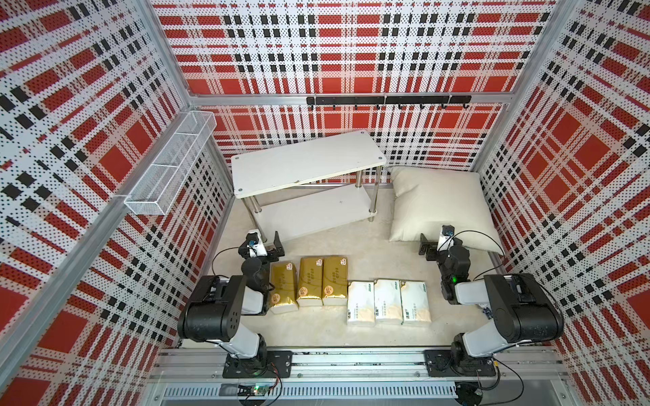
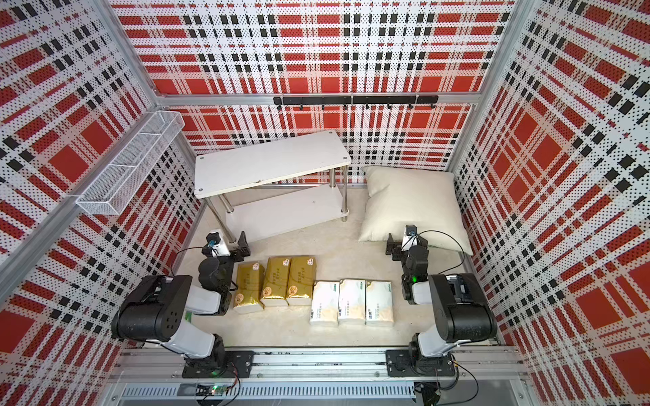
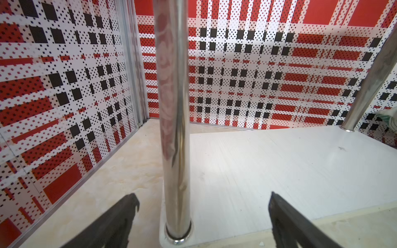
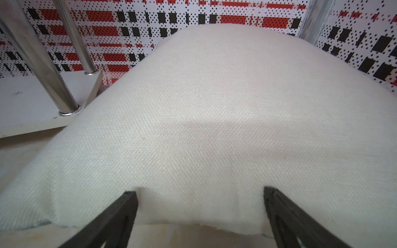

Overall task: Place the tissue boxes on the shelf by color
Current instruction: Pick up the box of tissues from the center of the board.

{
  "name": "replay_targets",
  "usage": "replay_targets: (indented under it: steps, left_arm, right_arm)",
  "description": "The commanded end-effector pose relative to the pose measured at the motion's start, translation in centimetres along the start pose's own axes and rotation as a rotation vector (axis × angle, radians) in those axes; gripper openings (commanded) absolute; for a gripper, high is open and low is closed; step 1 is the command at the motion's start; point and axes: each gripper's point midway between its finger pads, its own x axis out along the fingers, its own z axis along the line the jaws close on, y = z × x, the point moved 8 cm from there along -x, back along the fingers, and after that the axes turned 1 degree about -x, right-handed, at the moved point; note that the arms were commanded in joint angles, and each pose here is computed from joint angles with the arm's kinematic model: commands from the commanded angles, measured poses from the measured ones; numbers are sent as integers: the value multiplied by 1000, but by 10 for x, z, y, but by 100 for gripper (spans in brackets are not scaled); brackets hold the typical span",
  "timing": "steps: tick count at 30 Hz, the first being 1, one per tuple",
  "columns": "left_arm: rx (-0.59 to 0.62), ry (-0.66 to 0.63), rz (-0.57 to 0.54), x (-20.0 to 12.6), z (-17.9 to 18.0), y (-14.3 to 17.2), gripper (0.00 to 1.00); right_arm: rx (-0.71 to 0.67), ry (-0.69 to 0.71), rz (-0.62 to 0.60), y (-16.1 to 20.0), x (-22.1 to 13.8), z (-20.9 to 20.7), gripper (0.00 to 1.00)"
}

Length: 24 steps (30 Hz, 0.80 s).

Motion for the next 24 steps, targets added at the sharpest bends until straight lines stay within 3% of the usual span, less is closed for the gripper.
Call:
replay_targets:
  steps: [1,19,22,24]
  left_arm:
    - [1,1,-8,3,-1,-2,99]
    - [-13,-25,-6,4,2,-2,99]
    - [-37,-79,-20,3,7,-5,100]
    - [-50,-116,-32,0,11,-9,100]
  right_arm:
    - [0,3,-3,-2,2,-2,100]
    - [4,-4,0,-1,2,-3,100]
    - [5,0,-11,-9,4,-3,100]
    - [-24,-37,74,-23,12,-1,100]
